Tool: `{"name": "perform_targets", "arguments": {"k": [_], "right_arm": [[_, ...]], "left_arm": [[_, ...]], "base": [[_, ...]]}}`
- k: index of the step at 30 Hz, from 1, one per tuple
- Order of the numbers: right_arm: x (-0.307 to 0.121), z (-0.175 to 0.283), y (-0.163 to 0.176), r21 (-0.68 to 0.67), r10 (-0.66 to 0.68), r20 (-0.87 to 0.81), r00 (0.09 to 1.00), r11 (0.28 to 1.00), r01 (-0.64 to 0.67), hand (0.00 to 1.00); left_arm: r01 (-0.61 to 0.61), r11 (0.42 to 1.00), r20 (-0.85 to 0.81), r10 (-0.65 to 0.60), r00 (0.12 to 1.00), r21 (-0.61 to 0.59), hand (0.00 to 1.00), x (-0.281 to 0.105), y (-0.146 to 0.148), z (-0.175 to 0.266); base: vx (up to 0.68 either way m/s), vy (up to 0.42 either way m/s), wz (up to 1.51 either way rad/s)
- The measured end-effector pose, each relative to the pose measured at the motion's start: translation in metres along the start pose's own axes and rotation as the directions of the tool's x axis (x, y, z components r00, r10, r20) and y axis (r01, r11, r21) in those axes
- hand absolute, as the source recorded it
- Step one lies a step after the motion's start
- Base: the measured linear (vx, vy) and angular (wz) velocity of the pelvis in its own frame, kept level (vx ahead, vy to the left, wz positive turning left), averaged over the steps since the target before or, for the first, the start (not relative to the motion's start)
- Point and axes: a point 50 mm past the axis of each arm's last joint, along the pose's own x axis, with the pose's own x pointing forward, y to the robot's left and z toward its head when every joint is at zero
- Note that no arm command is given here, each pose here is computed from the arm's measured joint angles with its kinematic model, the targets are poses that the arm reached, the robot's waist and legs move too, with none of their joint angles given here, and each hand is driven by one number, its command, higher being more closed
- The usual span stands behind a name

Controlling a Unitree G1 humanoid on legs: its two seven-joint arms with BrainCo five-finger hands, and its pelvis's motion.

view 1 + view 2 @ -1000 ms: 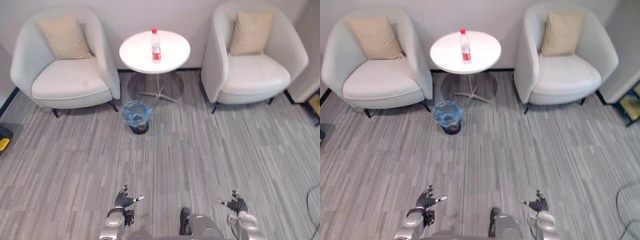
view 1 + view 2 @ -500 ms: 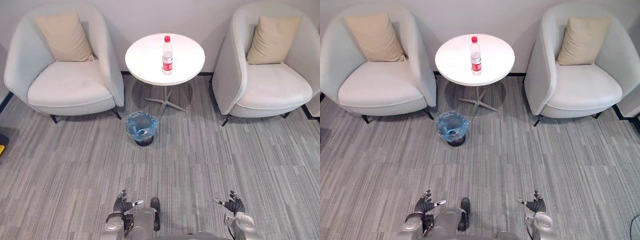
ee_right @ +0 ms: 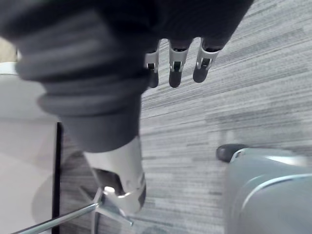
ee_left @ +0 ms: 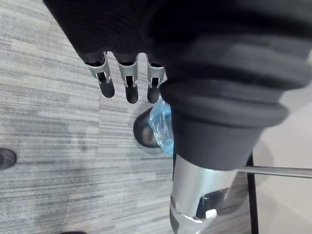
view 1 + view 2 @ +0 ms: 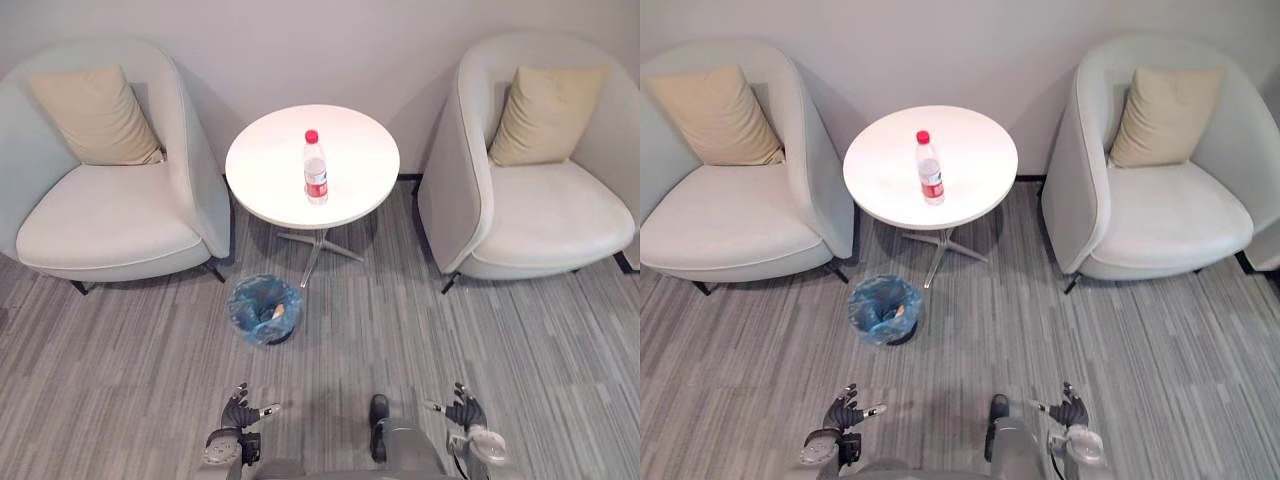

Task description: Gather rubbish on tea table into small bin, then transfer packed bag to large trash can.

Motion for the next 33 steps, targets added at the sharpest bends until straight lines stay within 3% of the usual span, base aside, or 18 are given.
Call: {"name": "perform_targets", "arguments": {"k": [8, 13, 25, 33], "right_arm": [[-0.005, -0.007, 0.006, 0.052, 0.002, -0.009, 1.000, 0.999, -0.002, 0.00], [-0.004, -0.006, 0.002, 0.071, -0.016, -0.007, 1.000, 0.997, 0.016, 0.00], [0.000, 0.007, 0.018, 0.057, 0.031, 0.022, 0.999, 0.998, -0.032, 0.00], [-0.006, -0.009, 0.010, 0.035, 0.022, -0.018, 1.000, 0.999, -0.021, 0.00]], "left_arm": [[0.017, 0.998, 0.008, -0.017, 1.000, -0.057, 0.00, 0.000, -0.014, 0.004], [0.016, 0.998, -0.007, -0.016, 1.000, -0.057, 0.00, -0.002, -0.013, -0.002], [-0.003, 1.000, -0.007, 0.003, 1.000, 0.001, 0.00, -0.001, 0.002, -0.002], [-0.015, 1.000, 0.026, 0.015, 1.000, 0.019, 0.00, 0.004, 0.009, 0.009]], "base": [[0.28, -0.223, 0.34], [0.29, 0.082, 0.02], [0.29, 0.107, 0.04], [0.33, -0.136, 0.64]]}}
